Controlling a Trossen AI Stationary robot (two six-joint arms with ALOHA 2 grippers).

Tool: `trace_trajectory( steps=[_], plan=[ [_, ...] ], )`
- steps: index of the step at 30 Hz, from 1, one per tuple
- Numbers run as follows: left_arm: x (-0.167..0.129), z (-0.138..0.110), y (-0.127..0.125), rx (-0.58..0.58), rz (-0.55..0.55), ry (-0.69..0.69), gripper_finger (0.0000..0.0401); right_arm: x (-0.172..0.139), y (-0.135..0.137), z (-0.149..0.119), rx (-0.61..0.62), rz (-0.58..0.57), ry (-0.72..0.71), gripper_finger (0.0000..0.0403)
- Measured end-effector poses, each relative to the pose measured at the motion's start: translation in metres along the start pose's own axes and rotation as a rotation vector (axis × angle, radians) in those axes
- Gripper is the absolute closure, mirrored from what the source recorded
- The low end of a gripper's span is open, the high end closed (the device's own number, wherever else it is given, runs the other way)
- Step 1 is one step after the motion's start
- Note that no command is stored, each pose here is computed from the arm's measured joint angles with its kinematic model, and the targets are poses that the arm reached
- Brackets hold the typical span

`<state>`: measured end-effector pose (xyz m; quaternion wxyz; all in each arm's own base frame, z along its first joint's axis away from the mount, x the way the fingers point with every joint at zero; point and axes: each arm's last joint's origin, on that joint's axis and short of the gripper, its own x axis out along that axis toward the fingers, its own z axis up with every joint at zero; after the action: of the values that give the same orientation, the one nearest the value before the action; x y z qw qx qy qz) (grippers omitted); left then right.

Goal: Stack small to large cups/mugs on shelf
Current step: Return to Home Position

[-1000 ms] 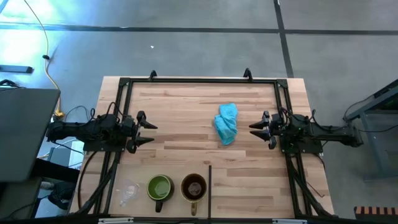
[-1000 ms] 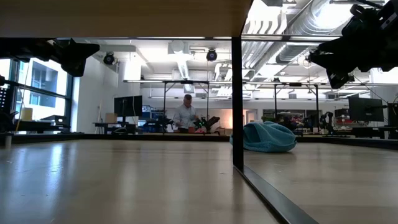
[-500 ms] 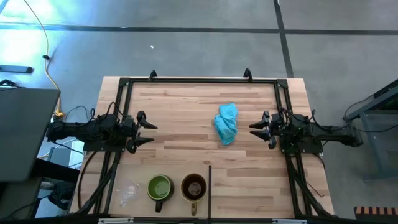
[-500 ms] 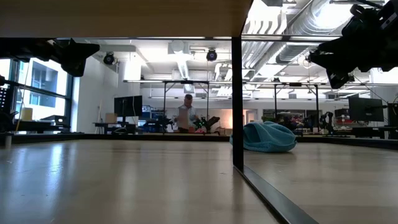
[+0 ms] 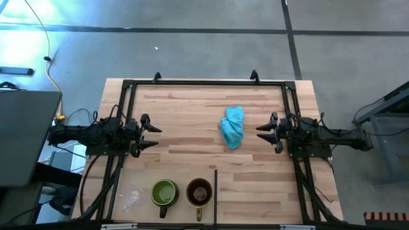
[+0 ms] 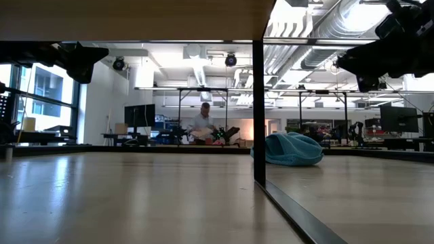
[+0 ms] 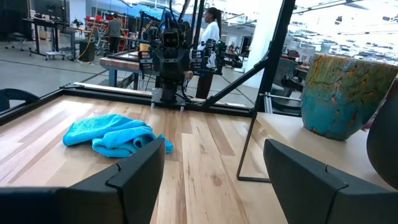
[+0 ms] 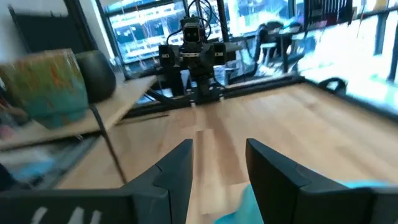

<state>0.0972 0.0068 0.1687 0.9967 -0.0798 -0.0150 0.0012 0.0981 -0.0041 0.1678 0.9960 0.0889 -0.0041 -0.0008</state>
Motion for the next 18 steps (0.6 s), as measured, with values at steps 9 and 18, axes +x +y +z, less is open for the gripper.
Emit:
trace_trajectory(
  steps=[9,18],
  plan=[
    [0.0000,0.0000,0.0000,0.000,0.000,0.000,0.0139,-0.0001,-0.0007,-0.0005,-0.138,-0.020,0.005,0.0263],
    [0.0000,0.0000,0.0000,0.000,0.000,0.000,0.0139,-0.0001,-0.0007,-0.0006,-0.282,-0.020,0.008,0.0263]
  ],
)
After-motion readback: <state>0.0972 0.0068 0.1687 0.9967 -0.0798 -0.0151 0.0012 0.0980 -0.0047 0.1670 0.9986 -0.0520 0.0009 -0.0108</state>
